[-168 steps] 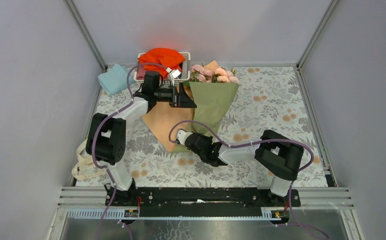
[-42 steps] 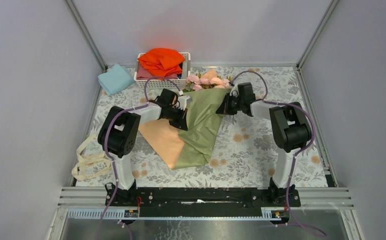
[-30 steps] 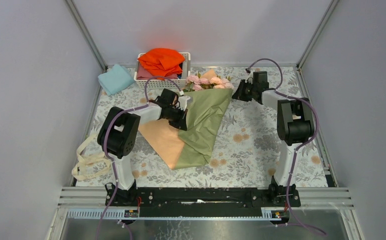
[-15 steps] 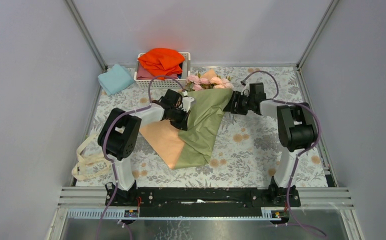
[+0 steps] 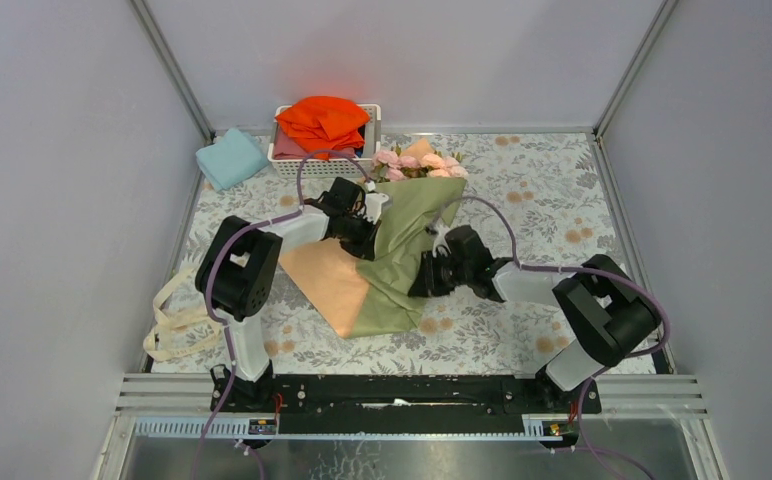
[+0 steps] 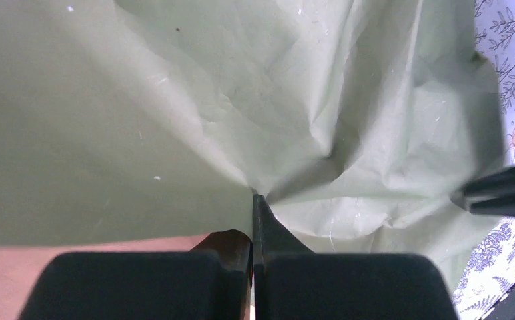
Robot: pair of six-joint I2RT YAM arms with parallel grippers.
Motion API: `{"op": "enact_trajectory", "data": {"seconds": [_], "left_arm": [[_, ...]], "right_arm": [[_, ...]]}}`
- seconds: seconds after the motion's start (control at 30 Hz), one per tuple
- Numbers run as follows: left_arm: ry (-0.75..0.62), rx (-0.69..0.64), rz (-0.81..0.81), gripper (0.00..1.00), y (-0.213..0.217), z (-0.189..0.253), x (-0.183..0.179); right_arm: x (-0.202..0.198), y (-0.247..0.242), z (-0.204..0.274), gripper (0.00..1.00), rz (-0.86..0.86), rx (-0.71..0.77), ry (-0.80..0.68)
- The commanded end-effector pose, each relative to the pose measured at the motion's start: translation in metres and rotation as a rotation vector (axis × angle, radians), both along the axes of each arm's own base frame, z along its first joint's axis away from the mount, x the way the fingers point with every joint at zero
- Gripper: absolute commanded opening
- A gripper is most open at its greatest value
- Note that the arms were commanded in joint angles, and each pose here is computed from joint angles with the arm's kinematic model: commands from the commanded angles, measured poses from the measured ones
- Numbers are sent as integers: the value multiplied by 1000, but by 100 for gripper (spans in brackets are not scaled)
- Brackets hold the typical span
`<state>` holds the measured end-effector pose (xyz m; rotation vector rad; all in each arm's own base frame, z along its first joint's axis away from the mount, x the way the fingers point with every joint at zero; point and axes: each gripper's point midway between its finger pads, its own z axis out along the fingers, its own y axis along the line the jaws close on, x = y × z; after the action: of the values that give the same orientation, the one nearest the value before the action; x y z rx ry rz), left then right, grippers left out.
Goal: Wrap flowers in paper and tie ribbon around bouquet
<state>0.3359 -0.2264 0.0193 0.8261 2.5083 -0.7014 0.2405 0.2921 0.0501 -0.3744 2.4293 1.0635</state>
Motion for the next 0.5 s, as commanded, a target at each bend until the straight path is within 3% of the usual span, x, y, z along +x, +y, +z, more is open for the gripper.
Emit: {"op": "enact_trajectory", "data": {"seconds": [0.0,0.2,0.27,0.4,0.47], "left_arm": [[-49,-15,-9,0,-1,26,11],[-123,-22,-17,46,2,74,25],[-146,-57,-68,58,-5,103,18],[-231,-107,-176,65,-20,158,-4],[-207,-152,-219,64,-29,172,-18]], "right_arm": [[-25,-9,-27,18,-54,-11,113],[-38,-24,-37,18,-71,-50,132],[-37,-24,-33,18,-70,-49,122],[-38,-22,-30,18,-62,-45,126],[-40,-21,-32,18,-57,-38,140]]}}
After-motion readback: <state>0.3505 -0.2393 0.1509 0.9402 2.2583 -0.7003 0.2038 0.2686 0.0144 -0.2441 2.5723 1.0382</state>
